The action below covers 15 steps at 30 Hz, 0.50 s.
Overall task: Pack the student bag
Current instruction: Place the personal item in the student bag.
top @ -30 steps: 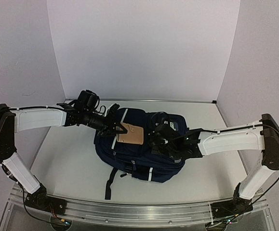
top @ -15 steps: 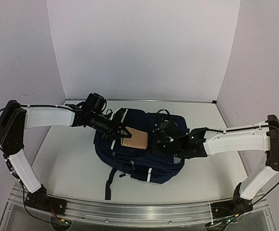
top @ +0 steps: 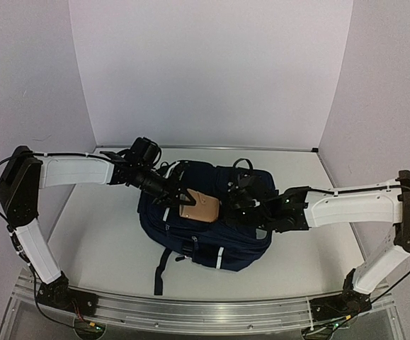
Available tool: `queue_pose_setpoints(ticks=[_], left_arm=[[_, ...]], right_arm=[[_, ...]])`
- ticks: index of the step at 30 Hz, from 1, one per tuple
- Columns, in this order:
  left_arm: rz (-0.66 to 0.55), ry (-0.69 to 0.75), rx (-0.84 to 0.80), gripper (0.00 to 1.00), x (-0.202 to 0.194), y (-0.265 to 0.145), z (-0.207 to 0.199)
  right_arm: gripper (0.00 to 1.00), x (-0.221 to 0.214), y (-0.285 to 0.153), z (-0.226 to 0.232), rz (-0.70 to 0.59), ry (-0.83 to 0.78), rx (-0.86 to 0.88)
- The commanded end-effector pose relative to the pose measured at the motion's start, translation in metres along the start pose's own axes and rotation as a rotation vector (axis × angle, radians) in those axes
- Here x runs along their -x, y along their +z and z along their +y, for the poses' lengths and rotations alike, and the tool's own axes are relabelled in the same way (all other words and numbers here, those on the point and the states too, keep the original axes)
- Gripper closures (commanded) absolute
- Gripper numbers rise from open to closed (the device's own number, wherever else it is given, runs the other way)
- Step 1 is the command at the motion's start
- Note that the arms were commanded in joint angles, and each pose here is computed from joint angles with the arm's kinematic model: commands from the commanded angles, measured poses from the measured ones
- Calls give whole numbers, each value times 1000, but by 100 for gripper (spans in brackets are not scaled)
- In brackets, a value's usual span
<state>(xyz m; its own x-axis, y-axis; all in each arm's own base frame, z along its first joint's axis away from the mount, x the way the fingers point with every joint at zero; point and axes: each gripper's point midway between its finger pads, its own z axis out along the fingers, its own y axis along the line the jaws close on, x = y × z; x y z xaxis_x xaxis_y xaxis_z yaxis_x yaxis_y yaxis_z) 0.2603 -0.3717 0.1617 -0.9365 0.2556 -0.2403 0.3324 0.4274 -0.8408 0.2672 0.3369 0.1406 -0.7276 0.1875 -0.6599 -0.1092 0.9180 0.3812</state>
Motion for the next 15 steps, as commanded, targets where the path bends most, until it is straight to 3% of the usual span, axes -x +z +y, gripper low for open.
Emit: queue_pose_setpoints(ticks=[1, 9, 15], left_arm=[[59, -106, 113, 100, -26, 6, 36], [-13, -102, 27, 100, -6, 18, 23], [-30, -13, 21, 100, 2, 53, -7]], right_arm=[[100, 57, -49, 57, -150, 136, 244], [100, 46, -45, 76, -92, 79, 320], [100, 43, -40, 83, -83, 82, 347]])
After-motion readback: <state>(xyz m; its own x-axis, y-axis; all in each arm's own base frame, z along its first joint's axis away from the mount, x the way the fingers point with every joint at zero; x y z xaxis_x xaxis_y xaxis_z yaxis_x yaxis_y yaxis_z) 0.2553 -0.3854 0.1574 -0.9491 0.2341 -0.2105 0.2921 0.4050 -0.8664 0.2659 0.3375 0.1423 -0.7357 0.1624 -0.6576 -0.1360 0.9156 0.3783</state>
